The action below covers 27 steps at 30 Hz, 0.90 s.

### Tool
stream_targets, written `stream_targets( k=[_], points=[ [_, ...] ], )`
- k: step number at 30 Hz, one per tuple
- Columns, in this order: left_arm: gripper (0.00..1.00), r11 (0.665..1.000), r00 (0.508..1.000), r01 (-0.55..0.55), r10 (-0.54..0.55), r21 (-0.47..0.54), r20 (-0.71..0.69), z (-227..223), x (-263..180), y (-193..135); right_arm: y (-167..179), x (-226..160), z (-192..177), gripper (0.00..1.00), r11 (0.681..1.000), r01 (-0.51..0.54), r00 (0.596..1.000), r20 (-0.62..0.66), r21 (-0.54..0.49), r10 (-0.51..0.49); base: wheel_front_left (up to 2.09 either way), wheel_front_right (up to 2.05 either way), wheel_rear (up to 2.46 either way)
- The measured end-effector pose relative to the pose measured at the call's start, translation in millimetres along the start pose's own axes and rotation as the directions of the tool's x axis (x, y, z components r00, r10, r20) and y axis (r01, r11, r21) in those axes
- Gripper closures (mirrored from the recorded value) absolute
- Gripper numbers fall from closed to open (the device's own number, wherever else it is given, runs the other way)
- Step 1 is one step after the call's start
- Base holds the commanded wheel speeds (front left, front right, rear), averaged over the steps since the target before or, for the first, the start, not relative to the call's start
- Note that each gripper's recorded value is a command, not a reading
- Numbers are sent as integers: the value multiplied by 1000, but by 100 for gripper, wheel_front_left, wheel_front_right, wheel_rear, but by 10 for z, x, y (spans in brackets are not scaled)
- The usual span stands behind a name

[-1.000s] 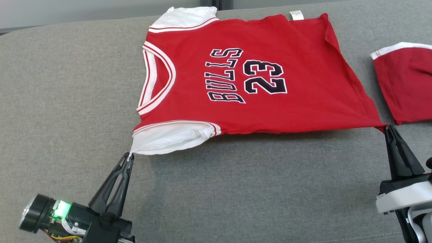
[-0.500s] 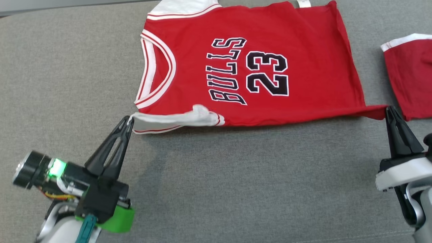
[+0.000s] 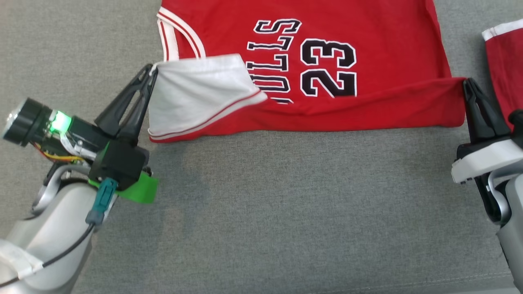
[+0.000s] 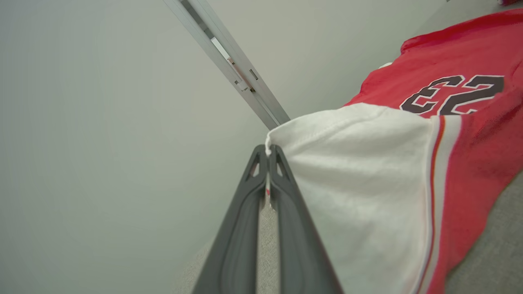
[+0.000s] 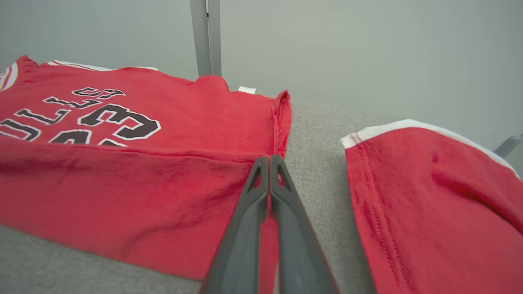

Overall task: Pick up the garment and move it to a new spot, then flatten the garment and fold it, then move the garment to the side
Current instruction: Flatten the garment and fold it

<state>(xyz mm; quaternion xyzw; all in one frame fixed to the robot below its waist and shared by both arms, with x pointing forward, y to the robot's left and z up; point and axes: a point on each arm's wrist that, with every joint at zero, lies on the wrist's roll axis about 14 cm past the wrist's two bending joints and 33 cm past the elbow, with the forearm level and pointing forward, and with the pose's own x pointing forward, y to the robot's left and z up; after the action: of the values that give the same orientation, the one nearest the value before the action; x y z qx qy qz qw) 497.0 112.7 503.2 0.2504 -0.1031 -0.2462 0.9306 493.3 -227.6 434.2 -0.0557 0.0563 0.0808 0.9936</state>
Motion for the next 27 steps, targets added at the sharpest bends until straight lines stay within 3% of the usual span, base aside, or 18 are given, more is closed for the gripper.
stream_targets(
  k=[14,15,16,17,21,23,25,27],
  points=[
    [100,996,995,87,-85,35,-48,-381,388,-92,-18,308,-192,100,1000,-2,999,-35,0,2,0,0,0],
    [86,996,995,81,-79,32,-53,-402,394,-87,-32,311,-185,100,1000,5,999,-33,4,-5,0,0,0],
    [26,997,995,74,-72,16,-65,-441,394,-81,-60,317,-164,5,1000,15,1000,-26,6,-15,0,0,0],
    [0,998,995,66,-66,6,-72,-460,392,-77,-90,319,-135,0,1000,25,1000,-18,4,-25,0,0,0],
    [0,999,997,1,-4,-37,-78,-433,338,-5,-106,286,17,0,999,45,999,28,11,-46,0,0,0],
    [0,991,992,-70,56,-113,-116,-497,214,24,-108,222,66,0,998,56,997,43,20,-57,0,0,0],
    [0,961,978,-156,119,-230,-169,-573,56,8,-107,145,106,0,997,68,996,56,32,-69,0,0,0],
    [0,901,955,-243,157,-359,-253,-719,-166,-68,-103,57,140,0,996,79,994,66,45,-82,0,0,0]
  ],
)
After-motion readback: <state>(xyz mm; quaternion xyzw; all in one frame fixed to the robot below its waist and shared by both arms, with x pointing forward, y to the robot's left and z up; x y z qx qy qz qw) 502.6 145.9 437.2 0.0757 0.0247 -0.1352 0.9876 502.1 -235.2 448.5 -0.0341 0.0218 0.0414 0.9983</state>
